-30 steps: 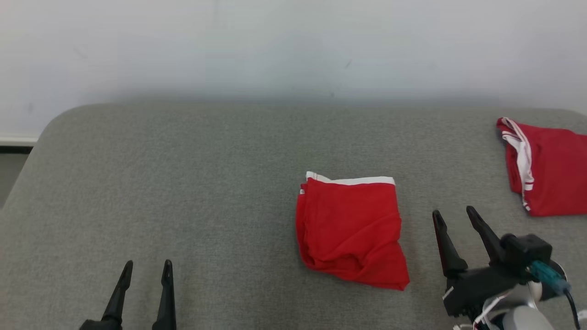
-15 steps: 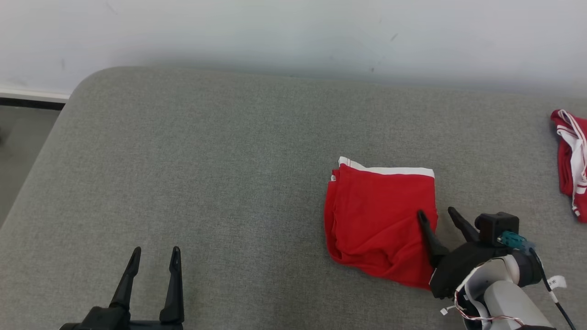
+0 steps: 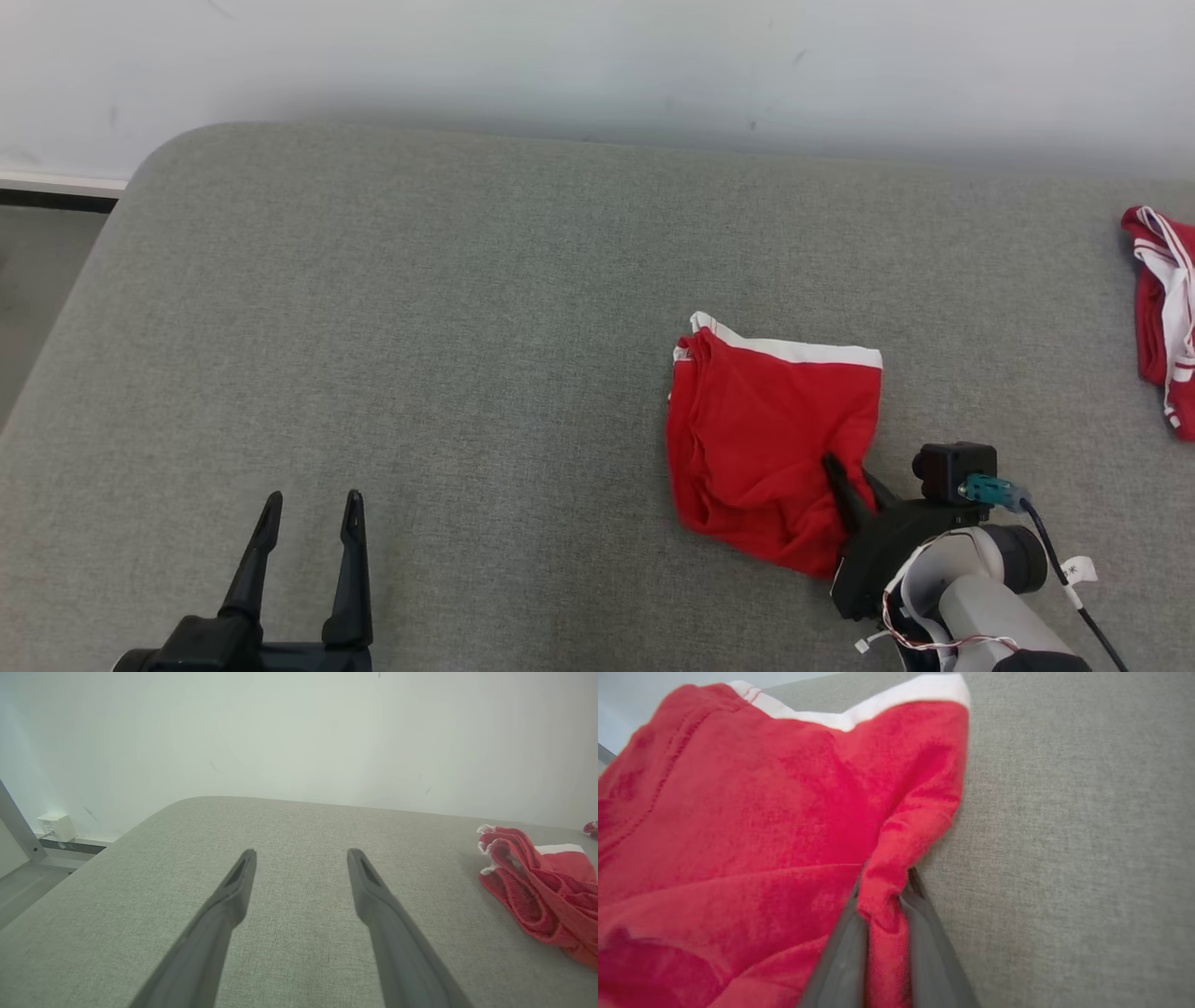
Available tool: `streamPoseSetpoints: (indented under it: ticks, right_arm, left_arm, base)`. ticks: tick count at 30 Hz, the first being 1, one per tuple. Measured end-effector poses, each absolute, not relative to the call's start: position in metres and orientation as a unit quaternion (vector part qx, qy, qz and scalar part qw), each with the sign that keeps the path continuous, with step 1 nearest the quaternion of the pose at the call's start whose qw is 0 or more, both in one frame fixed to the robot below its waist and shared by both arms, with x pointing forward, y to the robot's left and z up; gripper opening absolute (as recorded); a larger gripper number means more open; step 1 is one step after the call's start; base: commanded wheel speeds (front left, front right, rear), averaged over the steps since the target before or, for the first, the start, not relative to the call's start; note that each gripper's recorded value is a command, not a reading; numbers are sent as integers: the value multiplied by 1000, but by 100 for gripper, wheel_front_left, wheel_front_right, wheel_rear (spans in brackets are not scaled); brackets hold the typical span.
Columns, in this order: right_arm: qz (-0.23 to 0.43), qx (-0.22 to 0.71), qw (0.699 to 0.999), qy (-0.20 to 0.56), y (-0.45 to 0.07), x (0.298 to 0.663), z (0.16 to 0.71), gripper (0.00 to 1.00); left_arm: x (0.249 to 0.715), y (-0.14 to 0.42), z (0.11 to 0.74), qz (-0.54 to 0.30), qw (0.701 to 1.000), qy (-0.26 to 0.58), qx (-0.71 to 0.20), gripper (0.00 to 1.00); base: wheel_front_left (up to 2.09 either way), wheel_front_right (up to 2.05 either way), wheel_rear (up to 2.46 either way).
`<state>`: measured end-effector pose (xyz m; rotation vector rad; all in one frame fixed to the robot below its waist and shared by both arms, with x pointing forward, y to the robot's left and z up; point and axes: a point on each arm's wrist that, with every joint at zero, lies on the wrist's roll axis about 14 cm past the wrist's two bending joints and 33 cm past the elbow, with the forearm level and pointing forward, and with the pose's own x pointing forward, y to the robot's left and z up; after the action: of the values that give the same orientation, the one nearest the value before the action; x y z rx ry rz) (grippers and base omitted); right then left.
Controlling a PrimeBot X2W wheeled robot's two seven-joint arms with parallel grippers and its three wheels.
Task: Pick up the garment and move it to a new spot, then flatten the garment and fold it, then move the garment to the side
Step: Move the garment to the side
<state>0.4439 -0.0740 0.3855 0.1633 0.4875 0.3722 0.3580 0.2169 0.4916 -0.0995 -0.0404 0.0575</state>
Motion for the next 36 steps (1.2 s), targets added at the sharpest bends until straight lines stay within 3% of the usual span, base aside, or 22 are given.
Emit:
streamPoseSetpoints:
  ticks: [18,27,36]
  right_arm:
    - [187,-66,960,197,-158,531,427,0]
    - [137,-134,963,191,-245,565,453,0]
    - [61,-182,958,214,-331,572,471,0]
  left_arm:
    - [412,178,479,-33,998,-11,-57,100]
    - [446,152,460,-70,996,0,-64,100]
    - [469,127,435,-110,992,15,-60,100]
  base:
    - [0,0,0]
    - [0,0,0]
    - [0,0,0]
